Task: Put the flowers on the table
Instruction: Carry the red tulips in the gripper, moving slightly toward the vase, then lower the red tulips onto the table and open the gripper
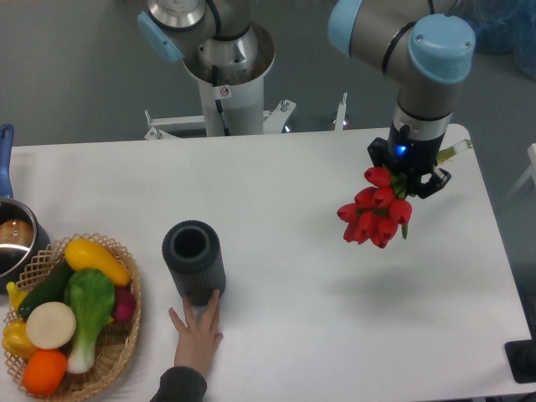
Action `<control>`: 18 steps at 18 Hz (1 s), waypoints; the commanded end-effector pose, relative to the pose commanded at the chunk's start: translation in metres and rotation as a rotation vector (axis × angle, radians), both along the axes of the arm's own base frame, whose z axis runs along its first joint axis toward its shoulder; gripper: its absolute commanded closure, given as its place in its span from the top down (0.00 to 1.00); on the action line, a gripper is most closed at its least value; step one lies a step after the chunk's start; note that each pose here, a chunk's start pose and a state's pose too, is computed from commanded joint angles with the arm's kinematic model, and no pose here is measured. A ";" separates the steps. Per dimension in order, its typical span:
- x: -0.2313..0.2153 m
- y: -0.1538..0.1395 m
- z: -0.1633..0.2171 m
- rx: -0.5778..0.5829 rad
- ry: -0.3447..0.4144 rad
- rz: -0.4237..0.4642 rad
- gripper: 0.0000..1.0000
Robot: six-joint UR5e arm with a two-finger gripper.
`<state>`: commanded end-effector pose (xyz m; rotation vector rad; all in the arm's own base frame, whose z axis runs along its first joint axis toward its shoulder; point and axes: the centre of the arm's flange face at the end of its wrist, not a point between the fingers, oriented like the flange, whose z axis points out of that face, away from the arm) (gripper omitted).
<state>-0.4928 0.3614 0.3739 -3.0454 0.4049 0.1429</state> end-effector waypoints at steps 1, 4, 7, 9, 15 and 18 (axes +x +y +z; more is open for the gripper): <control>0.000 0.000 -0.003 -0.005 -0.004 0.000 0.07; 0.001 0.003 -0.009 -0.016 -0.013 -0.005 0.08; 0.000 0.005 -0.015 -0.023 -0.022 -0.004 0.11; 0.001 0.004 -0.022 -0.039 -0.030 0.004 0.11; -0.001 0.009 -0.057 -0.065 -0.082 0.002 0.11; 0.003 0.022 -0.078 -0.079 -0.111 -0.005 0.12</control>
